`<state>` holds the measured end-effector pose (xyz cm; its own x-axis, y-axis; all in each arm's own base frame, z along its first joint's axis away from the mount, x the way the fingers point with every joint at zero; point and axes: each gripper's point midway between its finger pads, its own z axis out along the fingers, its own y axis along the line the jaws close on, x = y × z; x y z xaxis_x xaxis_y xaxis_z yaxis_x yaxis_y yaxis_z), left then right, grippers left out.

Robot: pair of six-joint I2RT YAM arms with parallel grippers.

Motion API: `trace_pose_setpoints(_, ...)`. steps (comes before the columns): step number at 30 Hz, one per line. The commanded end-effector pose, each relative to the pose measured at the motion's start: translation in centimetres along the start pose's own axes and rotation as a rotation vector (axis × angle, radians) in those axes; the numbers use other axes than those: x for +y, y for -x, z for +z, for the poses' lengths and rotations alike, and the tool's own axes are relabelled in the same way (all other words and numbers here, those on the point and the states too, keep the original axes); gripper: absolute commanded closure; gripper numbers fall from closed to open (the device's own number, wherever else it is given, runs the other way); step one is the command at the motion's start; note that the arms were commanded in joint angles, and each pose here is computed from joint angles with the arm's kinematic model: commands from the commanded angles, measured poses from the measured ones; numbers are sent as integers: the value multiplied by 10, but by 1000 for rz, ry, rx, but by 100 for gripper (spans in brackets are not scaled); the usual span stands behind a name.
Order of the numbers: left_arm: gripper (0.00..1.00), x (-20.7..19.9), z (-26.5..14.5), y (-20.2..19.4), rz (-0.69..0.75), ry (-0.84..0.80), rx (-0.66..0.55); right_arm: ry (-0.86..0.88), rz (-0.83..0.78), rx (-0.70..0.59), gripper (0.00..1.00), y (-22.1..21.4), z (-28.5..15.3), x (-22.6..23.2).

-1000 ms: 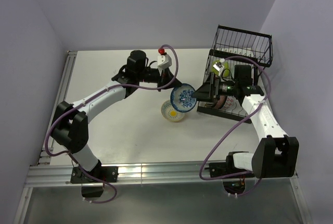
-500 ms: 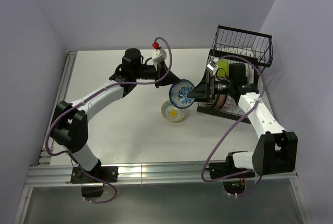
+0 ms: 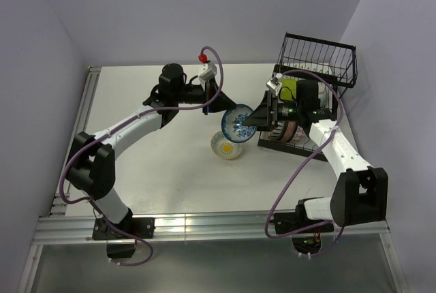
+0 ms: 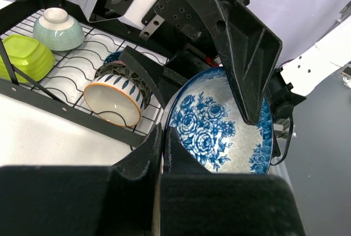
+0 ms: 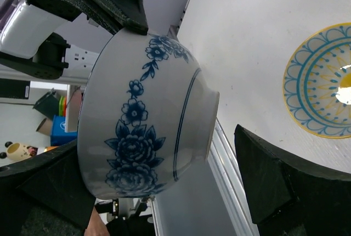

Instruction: Load the bowls into the dish rack

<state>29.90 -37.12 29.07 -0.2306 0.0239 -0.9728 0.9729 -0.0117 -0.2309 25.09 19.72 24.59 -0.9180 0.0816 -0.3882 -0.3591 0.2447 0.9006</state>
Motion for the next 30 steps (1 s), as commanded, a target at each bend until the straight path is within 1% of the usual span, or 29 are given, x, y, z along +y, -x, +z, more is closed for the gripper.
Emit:
trace_pose_setpoints(1, 100, -16, -3, 27, 75, -43, -51, 49, -72, 10, 1, 11, 4, 19)
trace_pose_setpoints(4, 100, -15, -3, 27, 78, -40, -48, 59, -93, 24, 5, 9, 6, 23)
trace_pose_setpoints(7, 100, -14, -4, 25, 78, -36, -43, 62, -99, 27, 17, 8, 6, 23)
trace_pose_setpoints(8, 100, -14, -4, 25, 77, -34, -41, 60, -95, 30, 24, 7, 6, 23)
trace_pose_setpoints(10, 100, -13, -4, 24, 76, -32, -39, 59, -107, 30, 32, 7, 5, 23)
trace_pose_setpoints(11, 100, -12, -4, 23, 74, -26, -34, 57, -114, 33, 37, 6, 5, 24)
trace_pose_setpoints(12, 100, -12, -4, 22, 72, -25, -31, 57, -117, 33, 40, 5, 4, 25)
trace_pose_setpoints(14, 100, -11, -4, 20, 72, -19, -26, 57, -117, 35, 51, 4, 3, 26)
trace_pose_setpoints(15, 100, -11, -4, 20, 71, -19, -24, 57, -122, 35, 57, 4, 3, 27)
trace_pose_setpoints(16, 100, -10, -5, 19, 73, -17, -22, 58, -125, 35, 67, 3, 2, 27)
trace_pose_setpoints(17, 100, -11, -5, 19, 74, -18, -20, 57, -130, 36, 95, 3, 2, 27)
trace_pose_setpoints(18, 100, -11, -5, 19, 71, -18, -18, 55, -132, 35, 100, 3, 1, 27)
trace_pose_setpoints(21, 98, -11, -6, 16, 64, -13, -1, 44, -138, 36, 100, 2, -2, 29)
trace_pose_setpoints(22, 88, -10, -6, 15, 65, -12, 4, 35, -133, 28, 100, 2, -5, 28)
trace_pose_setpoints(25, 64, -9, -7, 12, 57, 0, 22, 17, -137, -2, 100, 5, -12, 27)
trace_pose_setpoints(27, 56, -9, -8, 12, 55, 7, 26, 10, -140, -16, 100, 4, -16, 28)
trace_pose_setpoints(28, 50, -8, -8, 11, 56, 15, 28, 2, -133, -27, 100, 5, -20, 26)
trace_pose_setpoints(29, 47, -8, -9, 12, 58, 19, 27, -4, -136, -35, 100, 5, -22, 26)
trace_pose_setpoints(30, 39, -9, -10, 13, 59, 25, 24, -10, -136, -41, 100, 4, -24, 25)
